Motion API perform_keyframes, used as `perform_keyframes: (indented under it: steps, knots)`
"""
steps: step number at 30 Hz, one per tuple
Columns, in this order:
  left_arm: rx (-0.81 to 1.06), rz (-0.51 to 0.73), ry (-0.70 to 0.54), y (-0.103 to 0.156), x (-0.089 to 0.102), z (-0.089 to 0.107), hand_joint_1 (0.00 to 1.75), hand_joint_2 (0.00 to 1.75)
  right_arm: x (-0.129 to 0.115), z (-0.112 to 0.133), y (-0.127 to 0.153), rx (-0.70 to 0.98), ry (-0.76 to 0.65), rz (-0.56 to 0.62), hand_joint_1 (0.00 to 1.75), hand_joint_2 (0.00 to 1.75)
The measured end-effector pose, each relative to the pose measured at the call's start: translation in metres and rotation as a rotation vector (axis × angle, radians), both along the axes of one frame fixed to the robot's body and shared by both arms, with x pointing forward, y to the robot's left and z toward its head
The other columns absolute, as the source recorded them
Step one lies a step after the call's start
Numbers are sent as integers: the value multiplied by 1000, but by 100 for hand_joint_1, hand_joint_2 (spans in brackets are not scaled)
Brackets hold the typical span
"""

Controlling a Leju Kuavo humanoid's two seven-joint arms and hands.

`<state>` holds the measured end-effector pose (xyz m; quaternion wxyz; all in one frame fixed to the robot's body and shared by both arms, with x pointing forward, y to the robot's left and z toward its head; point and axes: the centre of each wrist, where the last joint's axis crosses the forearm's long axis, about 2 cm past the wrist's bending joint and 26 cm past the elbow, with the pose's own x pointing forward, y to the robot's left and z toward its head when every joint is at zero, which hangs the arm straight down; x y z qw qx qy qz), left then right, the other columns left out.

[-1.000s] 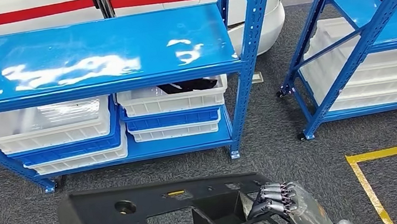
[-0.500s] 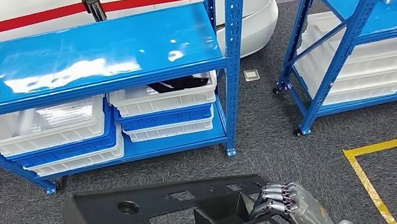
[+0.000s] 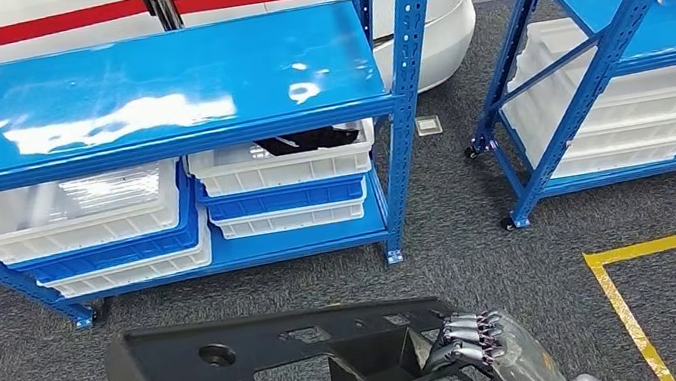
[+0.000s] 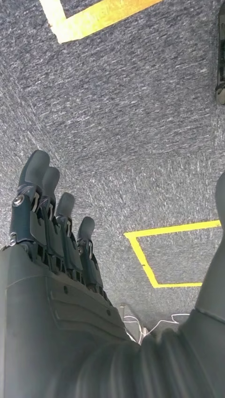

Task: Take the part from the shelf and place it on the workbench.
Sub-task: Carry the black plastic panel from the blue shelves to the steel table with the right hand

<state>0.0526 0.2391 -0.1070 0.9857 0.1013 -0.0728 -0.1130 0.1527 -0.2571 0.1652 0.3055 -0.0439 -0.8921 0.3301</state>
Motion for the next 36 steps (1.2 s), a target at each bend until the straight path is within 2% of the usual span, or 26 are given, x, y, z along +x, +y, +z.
perform_keyframes:
  steps: [36]
  knots:
    - [-4, -2, 24, 4, -1, -1, 0, 175, 0, -4, -5, -18, 14, -6, 175, 175]
